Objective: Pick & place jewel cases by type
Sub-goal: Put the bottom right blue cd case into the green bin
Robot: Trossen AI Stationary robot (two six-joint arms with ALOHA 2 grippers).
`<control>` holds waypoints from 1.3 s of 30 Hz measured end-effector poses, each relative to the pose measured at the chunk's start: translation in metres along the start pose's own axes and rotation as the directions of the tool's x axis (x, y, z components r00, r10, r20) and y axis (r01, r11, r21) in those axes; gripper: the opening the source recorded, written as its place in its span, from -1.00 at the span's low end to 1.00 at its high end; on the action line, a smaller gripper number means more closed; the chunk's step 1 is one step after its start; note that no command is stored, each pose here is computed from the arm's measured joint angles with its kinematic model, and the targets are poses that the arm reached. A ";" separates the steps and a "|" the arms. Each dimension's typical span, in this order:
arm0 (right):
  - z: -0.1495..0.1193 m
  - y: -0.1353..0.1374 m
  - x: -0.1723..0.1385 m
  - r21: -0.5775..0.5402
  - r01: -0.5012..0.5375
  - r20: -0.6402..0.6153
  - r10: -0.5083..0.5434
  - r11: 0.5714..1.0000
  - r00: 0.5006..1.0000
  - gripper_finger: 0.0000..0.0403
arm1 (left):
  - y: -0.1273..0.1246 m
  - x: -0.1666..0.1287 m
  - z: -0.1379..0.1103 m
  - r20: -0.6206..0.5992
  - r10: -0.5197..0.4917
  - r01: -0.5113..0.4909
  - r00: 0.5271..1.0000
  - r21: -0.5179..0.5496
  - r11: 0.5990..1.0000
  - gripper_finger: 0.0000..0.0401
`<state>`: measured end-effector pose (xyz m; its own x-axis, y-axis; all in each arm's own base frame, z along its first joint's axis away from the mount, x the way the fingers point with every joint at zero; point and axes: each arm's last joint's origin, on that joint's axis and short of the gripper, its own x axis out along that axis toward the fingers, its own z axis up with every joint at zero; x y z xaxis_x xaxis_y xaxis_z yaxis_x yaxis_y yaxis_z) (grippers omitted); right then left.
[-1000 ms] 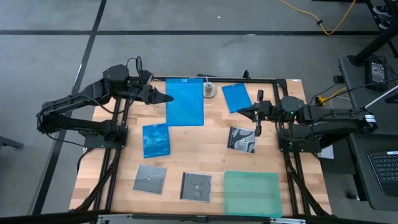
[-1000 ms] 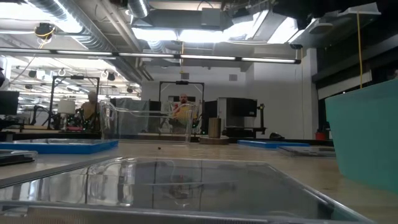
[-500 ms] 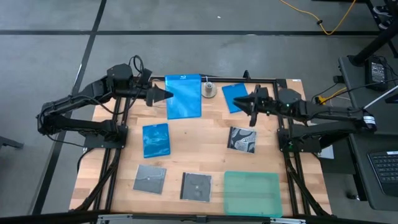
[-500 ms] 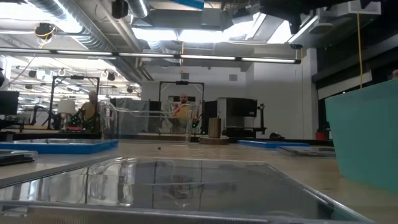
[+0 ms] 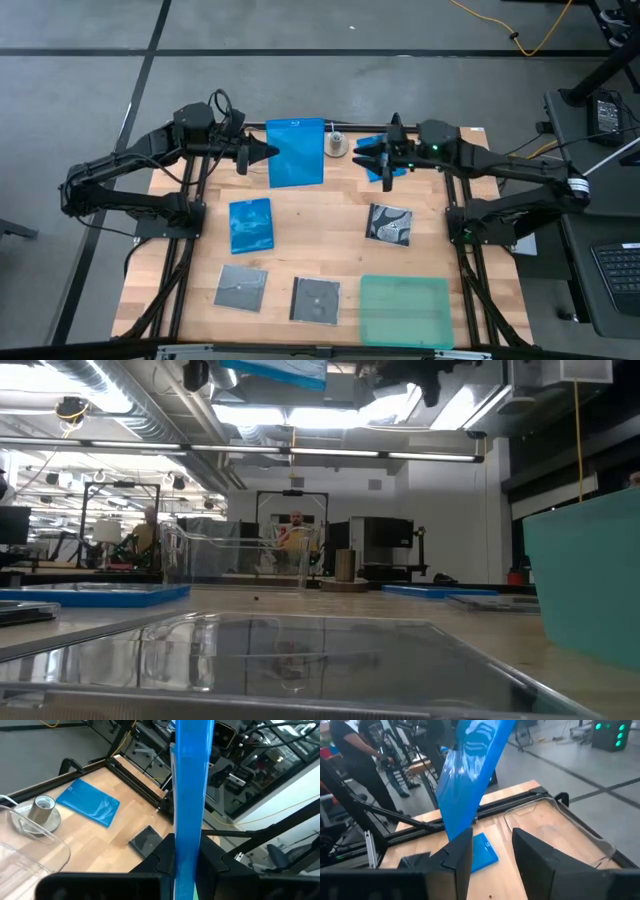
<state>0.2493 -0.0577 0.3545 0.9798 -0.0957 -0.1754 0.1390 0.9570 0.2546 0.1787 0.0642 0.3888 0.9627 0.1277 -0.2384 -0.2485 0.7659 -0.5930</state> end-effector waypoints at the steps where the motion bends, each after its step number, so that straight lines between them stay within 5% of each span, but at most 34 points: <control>1: 0.002 -0.001 0.004 0.007 -0.008 -0.005 0.008 1.000 1.000 -0.29 | 0.000 0.000 0.000 0.000 0.000 0.000 1.000 0.007 1.000 -0.85; 9: 0.021 -0.010 0.017 0.037 -0.090 -0.023 0.091 0.995 0.996 -0.29 | 0.004 0.009 -0.005 -0.081 -0.003 0.005 0.997 0.024 1.000 -0.85; 15: 0.040 -0.021 0.018 0.087 -0.100 -0.165 0.113 0.991 0.980 -0.29 | 0.007 0.032 -0.019 -0.247 -0.044 0.051 0.968 0.021 0.998 -0.85; 24: 0.055 -0.039 0.032 0.205 -0.174 -0.376 0.242 0.963 0.894 -0.29 | 0.009 0.062 -0.032 -0.387 -0.131 0.143 0.913 0.002 0.990 -0.85; 39: 0.049 -0.044 0.079 0.368 -0.361 -0.402 0.497 0.857 0.769 -0.29 | 0.010 0.074 -0.035 -0.403 -0.159 0.175 0.901 0.003 0.985 -0.85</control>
<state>0.3279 -0.1207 0.3764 0.7650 0.5119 -0.3907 -0.1820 0.7538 0.6313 0.2439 0.0588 0.3383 0.8639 -0.2609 -0.4308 -0.0759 0.7781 -0.6235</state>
